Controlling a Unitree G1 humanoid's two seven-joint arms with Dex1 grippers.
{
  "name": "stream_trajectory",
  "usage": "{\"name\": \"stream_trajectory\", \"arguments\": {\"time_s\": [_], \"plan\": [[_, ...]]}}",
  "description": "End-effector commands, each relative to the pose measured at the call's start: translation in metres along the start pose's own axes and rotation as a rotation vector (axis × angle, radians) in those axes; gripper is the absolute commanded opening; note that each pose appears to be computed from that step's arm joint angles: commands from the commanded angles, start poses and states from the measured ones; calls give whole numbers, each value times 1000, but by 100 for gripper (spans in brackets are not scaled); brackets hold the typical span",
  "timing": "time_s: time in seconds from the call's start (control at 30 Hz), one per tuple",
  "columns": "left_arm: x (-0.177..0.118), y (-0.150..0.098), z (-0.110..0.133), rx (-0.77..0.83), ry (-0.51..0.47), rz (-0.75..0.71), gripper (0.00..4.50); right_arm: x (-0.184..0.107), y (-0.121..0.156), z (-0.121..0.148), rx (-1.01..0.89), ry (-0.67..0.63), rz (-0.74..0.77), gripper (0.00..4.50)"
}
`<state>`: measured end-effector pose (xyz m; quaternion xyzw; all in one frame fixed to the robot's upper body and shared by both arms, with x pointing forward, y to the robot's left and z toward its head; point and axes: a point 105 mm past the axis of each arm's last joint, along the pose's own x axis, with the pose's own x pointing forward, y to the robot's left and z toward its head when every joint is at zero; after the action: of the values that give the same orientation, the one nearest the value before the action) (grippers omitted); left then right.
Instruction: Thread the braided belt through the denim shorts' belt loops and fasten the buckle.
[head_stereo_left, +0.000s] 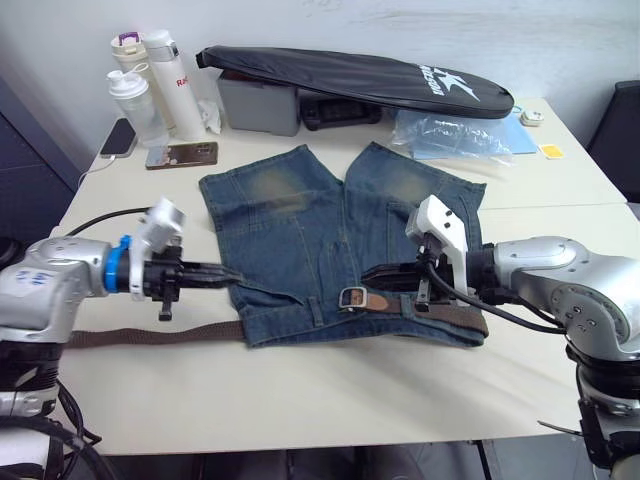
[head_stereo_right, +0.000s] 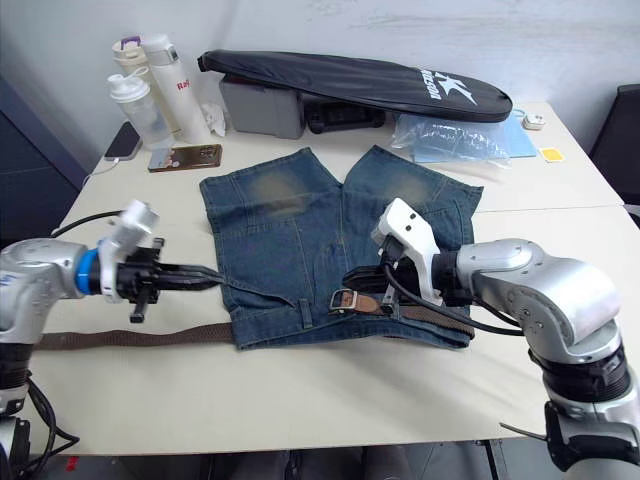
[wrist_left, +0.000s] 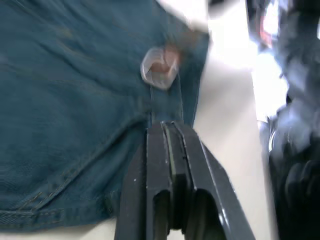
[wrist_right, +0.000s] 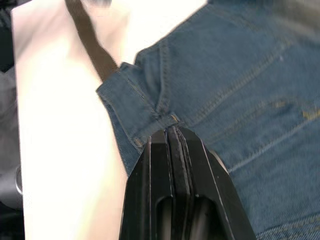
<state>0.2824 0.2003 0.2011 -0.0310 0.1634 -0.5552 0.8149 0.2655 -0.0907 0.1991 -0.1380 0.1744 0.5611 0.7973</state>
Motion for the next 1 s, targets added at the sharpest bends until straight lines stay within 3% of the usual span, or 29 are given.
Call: {"name": "stream_trajectory", "arguments": {"time_s": [0.03, 0.2, 0.4, 0.53, 0.6, 0.67, 0.8, 0.9, 0.93, 0.97, 1.0], "plan": [[-22, -7, 9, -144, -122, 134, 10, 3, 12, 10, -94, -13, 59, 0], [-49, -20, -9, -388, -159, 254, 10, 7, 18, 18, -118, -51, 128, 0], [-79, -36, -39, -563, -235, 351, 10, 12, 22, 27, -226, -58, 182, 0], [-99, -57, -55, -704, -340, 424, 142, 17, 16, 31, -324, -52, 186, 0], [-117, -58, -68, -797, -414, 562, 230, 18, 15, 35, -308, -77, 217, 0], [-129, -62, -81, -842, -433, 653, 289, 19, 15, 38, -283, -101, 239, 0], [-137, -81, -123, -973, -503, 817, 449, 19, 13, 43, -255, -126, 257, 133], [-127, -81, -141, -1038, -575, 911, 450, 19, 12, 43, -245, -128, 257, 283], [-123, -79, -148, -1070, -582, 947, 450, 20, 10, 44, -246, -129, 247, 283], [-121, -74, -153, -1100, -606, 989, 450, 20, 8, 44, -257, -129, 227, 360], [-119, -69, -156, -1125, -634, 1020, 450, 20, 5, 44, -266, -130, 209, 377]]}}
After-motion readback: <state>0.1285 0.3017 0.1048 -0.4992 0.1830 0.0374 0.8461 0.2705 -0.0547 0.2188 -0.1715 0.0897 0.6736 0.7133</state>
